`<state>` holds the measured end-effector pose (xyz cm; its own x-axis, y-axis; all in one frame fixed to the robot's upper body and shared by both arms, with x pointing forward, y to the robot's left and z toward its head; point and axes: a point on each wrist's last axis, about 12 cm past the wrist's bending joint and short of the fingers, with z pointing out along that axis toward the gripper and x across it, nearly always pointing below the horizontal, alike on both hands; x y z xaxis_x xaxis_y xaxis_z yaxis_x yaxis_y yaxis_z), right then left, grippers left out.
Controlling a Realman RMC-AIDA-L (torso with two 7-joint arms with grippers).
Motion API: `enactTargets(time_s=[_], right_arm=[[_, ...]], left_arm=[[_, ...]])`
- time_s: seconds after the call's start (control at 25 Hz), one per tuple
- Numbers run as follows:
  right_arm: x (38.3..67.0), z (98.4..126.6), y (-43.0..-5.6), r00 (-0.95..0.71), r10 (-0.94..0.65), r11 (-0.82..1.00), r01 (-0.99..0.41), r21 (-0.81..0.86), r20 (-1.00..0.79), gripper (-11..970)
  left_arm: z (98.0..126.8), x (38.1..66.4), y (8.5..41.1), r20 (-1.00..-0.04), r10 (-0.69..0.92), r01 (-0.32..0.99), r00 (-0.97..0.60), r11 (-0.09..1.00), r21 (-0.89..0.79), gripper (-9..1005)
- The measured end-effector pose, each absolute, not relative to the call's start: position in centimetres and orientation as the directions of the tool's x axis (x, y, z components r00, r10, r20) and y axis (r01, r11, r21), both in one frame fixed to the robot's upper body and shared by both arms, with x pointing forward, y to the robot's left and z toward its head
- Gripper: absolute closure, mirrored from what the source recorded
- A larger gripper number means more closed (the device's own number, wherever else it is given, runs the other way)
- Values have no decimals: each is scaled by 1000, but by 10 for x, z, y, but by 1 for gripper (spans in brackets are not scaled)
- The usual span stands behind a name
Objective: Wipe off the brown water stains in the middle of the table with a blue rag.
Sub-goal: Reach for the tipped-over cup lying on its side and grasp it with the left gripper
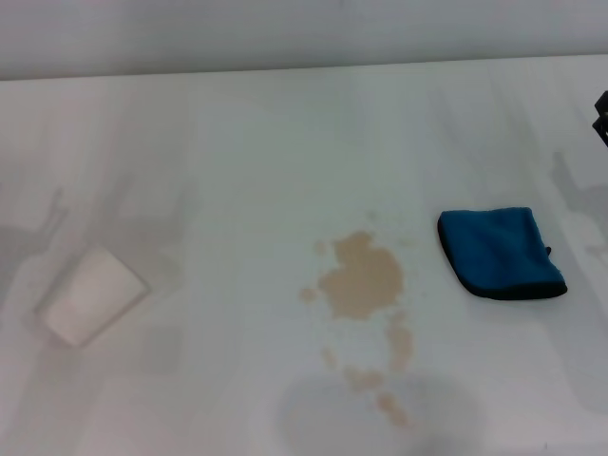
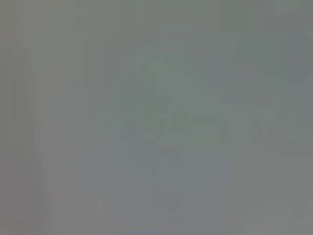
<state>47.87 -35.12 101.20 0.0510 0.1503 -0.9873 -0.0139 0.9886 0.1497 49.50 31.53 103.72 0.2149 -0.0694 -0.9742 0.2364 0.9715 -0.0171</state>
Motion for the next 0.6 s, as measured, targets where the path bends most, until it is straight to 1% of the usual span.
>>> enactTargets(time_s=[0.24,0.6], right_arm=[[478,1012,-351,49,150,989,-14,150,-987,89],[479,1011,-350,47,152,988,-15,151,-987,89]], left_arm=[[1036,491,317,-973,-71,235,220,972,-18,119],[1035,491,318,-976,-67,229,207,973,-18,118]])
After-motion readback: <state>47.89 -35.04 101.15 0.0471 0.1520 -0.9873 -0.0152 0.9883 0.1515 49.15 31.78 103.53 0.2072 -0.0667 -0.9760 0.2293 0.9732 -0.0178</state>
